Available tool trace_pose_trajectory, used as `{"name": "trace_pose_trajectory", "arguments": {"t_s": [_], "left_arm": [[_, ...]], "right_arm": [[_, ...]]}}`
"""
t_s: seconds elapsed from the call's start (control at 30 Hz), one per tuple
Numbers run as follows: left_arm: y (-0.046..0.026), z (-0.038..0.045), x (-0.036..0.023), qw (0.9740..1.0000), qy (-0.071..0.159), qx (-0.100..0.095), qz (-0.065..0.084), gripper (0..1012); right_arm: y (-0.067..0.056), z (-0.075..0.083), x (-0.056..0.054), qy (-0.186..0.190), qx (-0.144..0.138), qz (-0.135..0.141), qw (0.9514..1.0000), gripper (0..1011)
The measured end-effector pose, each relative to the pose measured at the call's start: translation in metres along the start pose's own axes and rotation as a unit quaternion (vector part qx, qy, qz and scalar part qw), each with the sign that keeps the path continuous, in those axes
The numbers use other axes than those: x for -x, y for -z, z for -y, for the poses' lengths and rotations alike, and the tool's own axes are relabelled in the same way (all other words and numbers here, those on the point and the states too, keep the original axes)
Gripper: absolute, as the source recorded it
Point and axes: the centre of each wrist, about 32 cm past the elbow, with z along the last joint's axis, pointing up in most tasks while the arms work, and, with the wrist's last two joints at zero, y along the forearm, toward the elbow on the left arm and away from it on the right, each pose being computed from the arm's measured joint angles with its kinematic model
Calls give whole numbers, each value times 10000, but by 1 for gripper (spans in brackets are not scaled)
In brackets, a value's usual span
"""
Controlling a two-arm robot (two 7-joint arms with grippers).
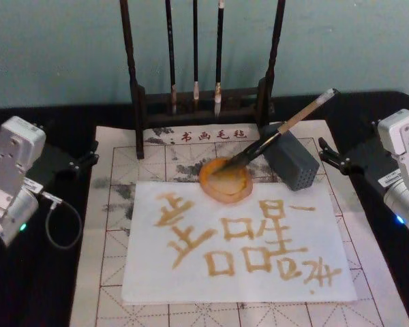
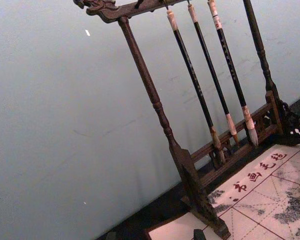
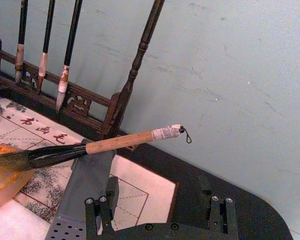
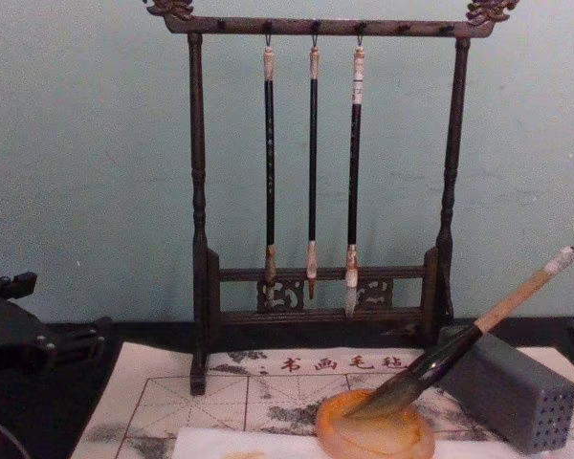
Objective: Pick up the brush from the inkstone, write on the paper, then place the brush back to its original position.
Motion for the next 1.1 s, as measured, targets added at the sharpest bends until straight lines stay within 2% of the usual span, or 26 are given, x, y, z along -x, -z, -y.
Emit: {"name": "trace_pose_trajectory", "arguments": {"t_s": [0.17,0.27,0.5,0.6,0.63,0.7,0.73,0.77,0.8,0.83,0.9,0.93,1.03,1.07,1.1], "left_arm": [[0,0,0,10000,0,0,0,1001],[0,0,0,10000,0,0,0,1001],[0,0,0,10000,0,0,0,1001],[0,0,0,10000,0,0,0,1001],[0,0,0,10000,0,0,0,1001],[0,0,0,10000,0,0,0,1001],[0,0,0,10000,0,0,0,1001],[0,0,0,10000,0,0,0,1001],[0,0,0,10000,0,0,0,1001],[0,0,0,10000,0,0,0,1001],[0,0,0,10000,0,0,0,1001],[0,0,0,10000,0,0,0,1001],[0,0,0,10000,0,0,0,1001],[0,0,0,10000,0,0,0,1001],[0,0,0,10000,0,0,0,1001]], "right_arm": [[-2,1,-10,-7,2,-27,10000,1003],[-21,0,-38,-53,24,-198,9998,1003],[-92,-5,-95,-242,124,-781,9966,1002],[-132,-18,-117,-329,186,-1119,9930,1002],[-154,-29,-128,-365,233,-1327,9902,1003],[-176,-45,-131,-401,284,-1546,9868,1002],[-176,-45,-131,-401,284,-1546,9868,1002],[-211,-75,-142,-434,344,-1882,9806,1002],[-223,-86,-143,-442,363,-1993,9783,1002],[-244,-109,-141,-455,395,-2198,9737,1002],[-260,-132,-143,-460,432,-2385,9691,1003],[-274,-158,-144,-463,485,-2598,9633,1003],[-295,-202,-146,-459,556,-2904,9542,1002],[-309,-232,-147,-451,592,-3102,9478,1003],[-315,-246,-146,-450,612,-3194,9446,1003]]}}
